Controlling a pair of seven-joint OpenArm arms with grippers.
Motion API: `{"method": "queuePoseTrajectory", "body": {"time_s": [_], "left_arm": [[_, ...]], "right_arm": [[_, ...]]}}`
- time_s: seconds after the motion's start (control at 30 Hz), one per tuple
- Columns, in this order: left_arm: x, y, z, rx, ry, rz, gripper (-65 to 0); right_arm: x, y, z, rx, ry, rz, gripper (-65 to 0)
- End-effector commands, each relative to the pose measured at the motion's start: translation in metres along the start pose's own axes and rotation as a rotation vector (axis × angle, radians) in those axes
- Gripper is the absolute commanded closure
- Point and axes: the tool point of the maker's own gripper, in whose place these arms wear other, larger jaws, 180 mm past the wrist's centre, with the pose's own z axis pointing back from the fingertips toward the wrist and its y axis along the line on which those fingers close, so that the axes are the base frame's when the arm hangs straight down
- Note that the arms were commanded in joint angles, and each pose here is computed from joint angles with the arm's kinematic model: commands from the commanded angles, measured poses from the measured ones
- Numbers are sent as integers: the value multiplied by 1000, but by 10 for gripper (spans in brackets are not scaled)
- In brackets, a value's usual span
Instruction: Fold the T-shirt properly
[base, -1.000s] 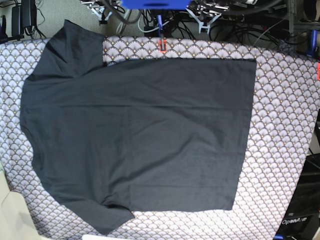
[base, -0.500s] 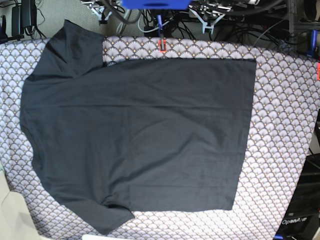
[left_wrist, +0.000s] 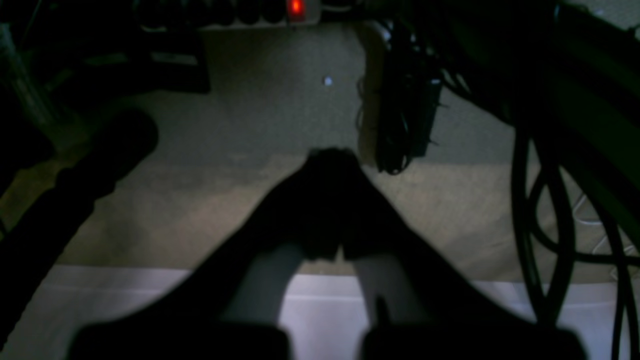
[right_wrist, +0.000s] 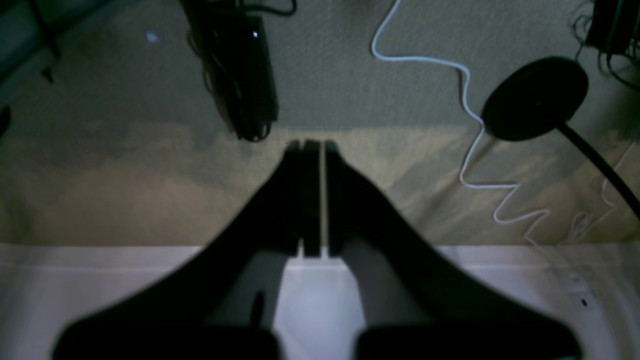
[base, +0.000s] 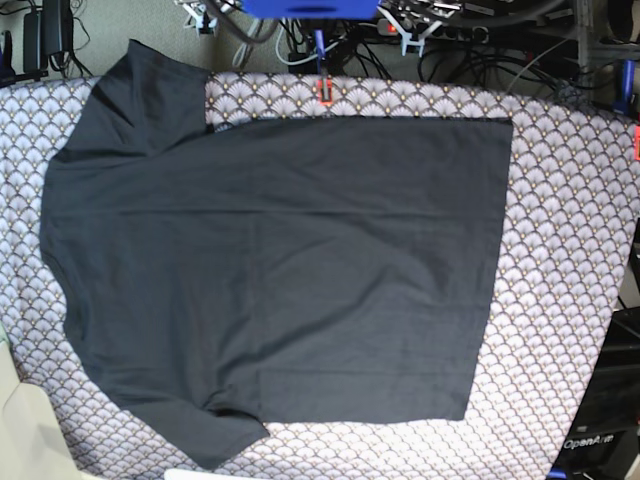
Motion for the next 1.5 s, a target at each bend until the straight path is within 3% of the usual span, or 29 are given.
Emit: {"method": "queuePoseTrajectory", "body": {"time_s": [0.0,0.37,0.53,0.93,1.0,1.17,1.3,1.47], "left_arm": [[4,2,0,7,-4,-5,0],[3,14,0,22,-16,-8,0],[-4,22,3,32,-126,-2,0],[-105,57,34,78,-231,-39,0],[-113,58,44,79,-296,-40,0],[-116,40,91,71,-600,-5,0],[-117,33,125,98,-779,40,0],[-112,19,139,81,-854,74,0]], "right_arm": [[-4,-5,0,-19,5,-7,0],[0,-38,2,-69,-126,-1,0],[-20,-56,7,-95,-189,11,0],[-122,-103,57,-156,-399,86,0],[-127,-109,75,-173,-496,81,0],[-121,-113,129,-210,-806,83,0],[-121,-114,134,-214,-830,84,0],[-112,-114,140,-210,-881,98,0]]}}
